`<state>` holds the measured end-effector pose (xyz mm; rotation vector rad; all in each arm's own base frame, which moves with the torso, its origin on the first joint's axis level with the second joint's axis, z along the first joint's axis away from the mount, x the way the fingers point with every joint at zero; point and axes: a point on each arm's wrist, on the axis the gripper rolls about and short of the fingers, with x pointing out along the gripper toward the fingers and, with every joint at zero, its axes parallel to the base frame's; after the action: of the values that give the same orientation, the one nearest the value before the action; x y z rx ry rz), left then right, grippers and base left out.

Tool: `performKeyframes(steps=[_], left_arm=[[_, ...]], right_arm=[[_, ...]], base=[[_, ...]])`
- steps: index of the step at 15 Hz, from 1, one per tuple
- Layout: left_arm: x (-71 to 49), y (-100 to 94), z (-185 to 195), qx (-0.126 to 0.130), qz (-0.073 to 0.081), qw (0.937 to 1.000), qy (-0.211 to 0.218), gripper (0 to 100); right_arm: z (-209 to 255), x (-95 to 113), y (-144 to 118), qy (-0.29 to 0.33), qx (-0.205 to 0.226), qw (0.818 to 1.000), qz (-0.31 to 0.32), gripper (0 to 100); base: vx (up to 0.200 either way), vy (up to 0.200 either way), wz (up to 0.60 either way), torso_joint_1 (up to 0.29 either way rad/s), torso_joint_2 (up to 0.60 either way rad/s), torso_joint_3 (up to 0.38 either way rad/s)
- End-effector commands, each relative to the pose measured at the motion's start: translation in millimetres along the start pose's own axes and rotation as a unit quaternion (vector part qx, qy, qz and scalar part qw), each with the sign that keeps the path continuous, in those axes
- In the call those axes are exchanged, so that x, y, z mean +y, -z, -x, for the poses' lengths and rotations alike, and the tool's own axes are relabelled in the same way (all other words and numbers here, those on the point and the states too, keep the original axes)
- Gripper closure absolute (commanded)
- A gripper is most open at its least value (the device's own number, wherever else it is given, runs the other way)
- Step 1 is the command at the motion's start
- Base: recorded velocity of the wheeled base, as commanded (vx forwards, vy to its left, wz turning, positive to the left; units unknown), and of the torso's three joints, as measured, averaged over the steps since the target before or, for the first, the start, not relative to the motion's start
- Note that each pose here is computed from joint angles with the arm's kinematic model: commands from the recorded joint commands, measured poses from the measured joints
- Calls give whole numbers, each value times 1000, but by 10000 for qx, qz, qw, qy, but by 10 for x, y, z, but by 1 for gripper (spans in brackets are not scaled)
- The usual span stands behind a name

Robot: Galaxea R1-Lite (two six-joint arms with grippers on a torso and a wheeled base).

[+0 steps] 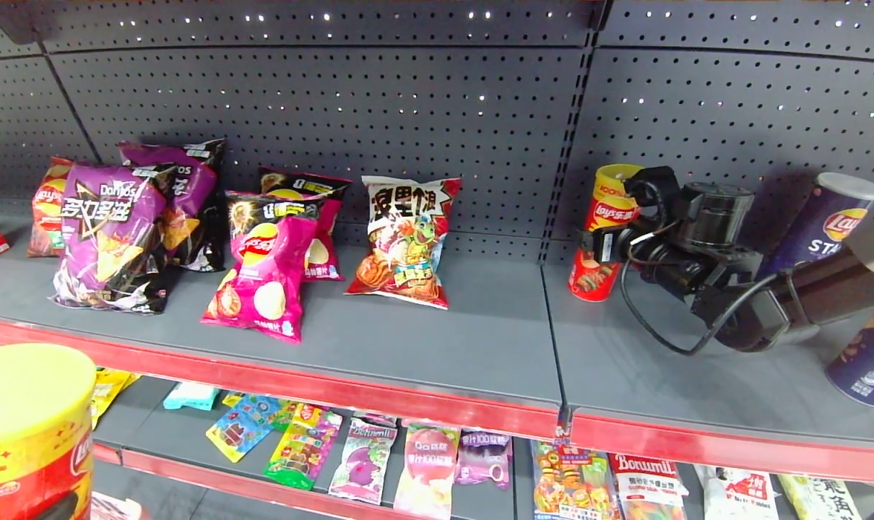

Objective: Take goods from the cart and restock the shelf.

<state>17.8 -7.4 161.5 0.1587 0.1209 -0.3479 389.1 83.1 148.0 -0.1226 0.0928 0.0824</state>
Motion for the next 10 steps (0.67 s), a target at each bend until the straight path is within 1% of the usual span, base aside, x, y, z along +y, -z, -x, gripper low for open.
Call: performKeyframes(steps=[1,6,7,10], left_arm=[[0,3,-2,9,3,10000,-3,100],[1,3,-4,15,13,10000,6,100],[1,3,-4,15,13,10000,6,100],[1,3,-4,15,21,10000,6,100]], right_arm=[[-24,4,23,1,21,10000,6,0],[-105,14,67,0,37,10000,0,0],[-112,16,75,-1,44,10000,1,100],[-119,16,69,-7,28,10000,-1,100]], base=[[0,0,0,0,0,0],[0,0,0,0,0,0],[0,0,0,0,0,0],[0,0,0,0,0,0]])
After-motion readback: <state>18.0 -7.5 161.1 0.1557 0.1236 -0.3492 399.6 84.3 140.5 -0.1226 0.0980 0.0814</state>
